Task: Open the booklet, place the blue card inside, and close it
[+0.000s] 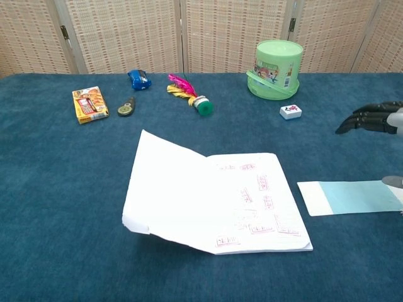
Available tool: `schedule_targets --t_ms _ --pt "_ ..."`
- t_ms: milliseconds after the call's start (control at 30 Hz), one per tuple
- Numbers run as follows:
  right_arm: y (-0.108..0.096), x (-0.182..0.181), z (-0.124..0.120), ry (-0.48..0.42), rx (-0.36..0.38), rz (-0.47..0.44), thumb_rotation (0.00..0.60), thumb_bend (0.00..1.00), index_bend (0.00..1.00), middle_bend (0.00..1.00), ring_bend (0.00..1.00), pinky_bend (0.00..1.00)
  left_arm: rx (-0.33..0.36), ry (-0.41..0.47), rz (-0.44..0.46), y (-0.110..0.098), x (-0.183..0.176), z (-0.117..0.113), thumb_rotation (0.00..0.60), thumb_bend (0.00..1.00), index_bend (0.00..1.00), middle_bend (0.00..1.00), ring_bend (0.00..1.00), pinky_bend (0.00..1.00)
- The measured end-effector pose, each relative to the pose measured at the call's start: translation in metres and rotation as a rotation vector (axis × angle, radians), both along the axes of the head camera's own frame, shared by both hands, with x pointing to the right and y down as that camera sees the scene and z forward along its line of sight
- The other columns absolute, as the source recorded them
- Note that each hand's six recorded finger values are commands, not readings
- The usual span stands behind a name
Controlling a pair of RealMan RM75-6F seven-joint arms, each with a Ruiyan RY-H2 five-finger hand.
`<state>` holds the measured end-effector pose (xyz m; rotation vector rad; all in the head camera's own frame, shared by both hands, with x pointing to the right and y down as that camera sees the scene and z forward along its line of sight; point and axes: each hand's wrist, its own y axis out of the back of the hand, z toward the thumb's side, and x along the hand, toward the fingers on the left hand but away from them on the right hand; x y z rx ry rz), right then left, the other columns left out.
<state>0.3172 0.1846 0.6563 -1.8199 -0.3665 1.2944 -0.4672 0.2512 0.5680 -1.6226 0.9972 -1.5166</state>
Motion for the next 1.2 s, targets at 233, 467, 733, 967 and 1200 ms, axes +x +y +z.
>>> schedule_targets --t_ms 233,467,733,967,1200 --pt "0.014 0.009 0.024 0.033 -0.08 0.026 0.6 0.17 0.22 0.13 0.03 0.1 -0.015 0.007 0.005 0.001 0.004 0.002 0.6 0.22 0.23 0.12 0.17 0.19" --pt "0.016 0.011 0.042 0.064 -0.115 0.034 0.6 0.15 0.23 0.13 0.03 0.1 -0.024 0.004 -0.002 0.003 0.001 0.002 0.6 0.22 0.23 0.12 0.17 0.19" --pt "0.013 0.011 0.055 0.077 -0.138 0.043 0.6 0.15 0.24 0.13 0.03 0.1 -0.025 0.002 -0.004 0.003 0.0 0.002 0.6 0.22 0.23 0.12 0.17 0.19" --pt "0.013 0.01 0.059 0.089 -0.149 0.032 0.6 0.15 0.26 0.13 0.03 0.1 -0.027 0.001 -0.006 0.004 -0.001 0.002 0.6 0.22 0.23 0.12 0.17 0.19" --pt "0.011 0.009 0.063 0.094 -0.15 0.037 0.6 0.15 0.26 0.13 0.02 0.1 -0.027 -0.001 -0.006 0.004 -0.001 0.003 0.6 0.22 0.23 0.12 0.17 0.19"
